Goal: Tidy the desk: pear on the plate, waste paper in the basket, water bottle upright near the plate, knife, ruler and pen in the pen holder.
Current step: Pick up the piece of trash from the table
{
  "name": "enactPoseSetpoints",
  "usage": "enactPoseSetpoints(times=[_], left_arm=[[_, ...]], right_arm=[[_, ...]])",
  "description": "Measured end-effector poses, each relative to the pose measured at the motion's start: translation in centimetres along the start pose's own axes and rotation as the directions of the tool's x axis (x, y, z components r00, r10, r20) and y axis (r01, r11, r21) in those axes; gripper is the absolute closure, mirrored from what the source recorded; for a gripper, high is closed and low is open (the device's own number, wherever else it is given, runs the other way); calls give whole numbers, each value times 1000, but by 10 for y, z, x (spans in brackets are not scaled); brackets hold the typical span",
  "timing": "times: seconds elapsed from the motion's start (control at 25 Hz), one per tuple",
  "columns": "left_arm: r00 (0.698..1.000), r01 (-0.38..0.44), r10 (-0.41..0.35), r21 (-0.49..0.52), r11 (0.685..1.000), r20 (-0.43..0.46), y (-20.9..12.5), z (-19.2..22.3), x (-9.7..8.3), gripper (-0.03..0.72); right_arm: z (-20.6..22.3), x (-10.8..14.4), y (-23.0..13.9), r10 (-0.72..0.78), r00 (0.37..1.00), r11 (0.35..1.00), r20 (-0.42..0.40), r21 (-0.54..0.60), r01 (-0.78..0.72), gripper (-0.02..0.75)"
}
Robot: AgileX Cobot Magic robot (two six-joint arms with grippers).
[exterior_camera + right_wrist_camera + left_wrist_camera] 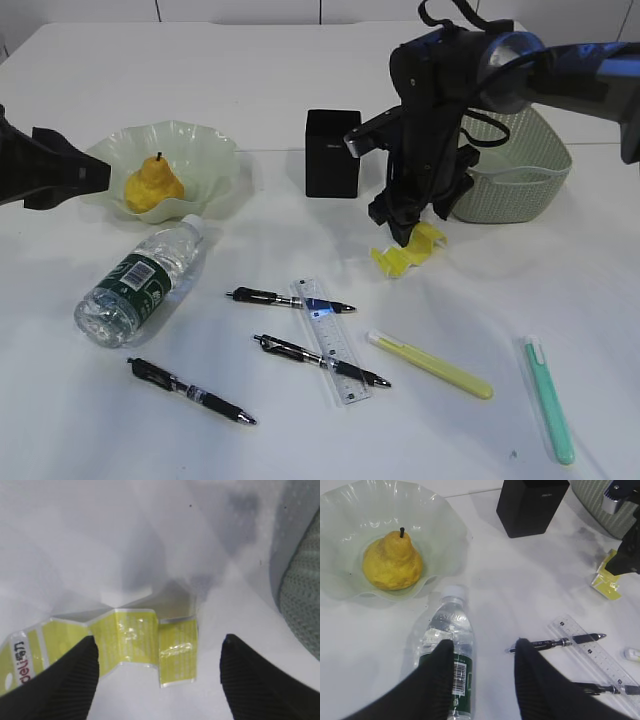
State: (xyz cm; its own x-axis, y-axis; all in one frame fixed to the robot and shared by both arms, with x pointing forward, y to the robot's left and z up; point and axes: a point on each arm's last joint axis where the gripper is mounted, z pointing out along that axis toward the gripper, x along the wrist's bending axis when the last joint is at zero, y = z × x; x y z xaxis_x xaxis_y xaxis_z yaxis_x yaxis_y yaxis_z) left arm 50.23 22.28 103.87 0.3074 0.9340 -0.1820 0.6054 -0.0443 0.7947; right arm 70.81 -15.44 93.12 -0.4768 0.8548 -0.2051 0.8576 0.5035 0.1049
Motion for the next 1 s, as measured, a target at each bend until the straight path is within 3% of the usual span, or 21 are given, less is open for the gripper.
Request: enactPoseSetpoints(times=[1.0], left_arm=[[1000, 0, 0, 1, 1000, 1, 0, 0, 0, 418]], right_arm=[[10, -1, 1, 3, 1000, 1000, 18, 2, -3, 181]])
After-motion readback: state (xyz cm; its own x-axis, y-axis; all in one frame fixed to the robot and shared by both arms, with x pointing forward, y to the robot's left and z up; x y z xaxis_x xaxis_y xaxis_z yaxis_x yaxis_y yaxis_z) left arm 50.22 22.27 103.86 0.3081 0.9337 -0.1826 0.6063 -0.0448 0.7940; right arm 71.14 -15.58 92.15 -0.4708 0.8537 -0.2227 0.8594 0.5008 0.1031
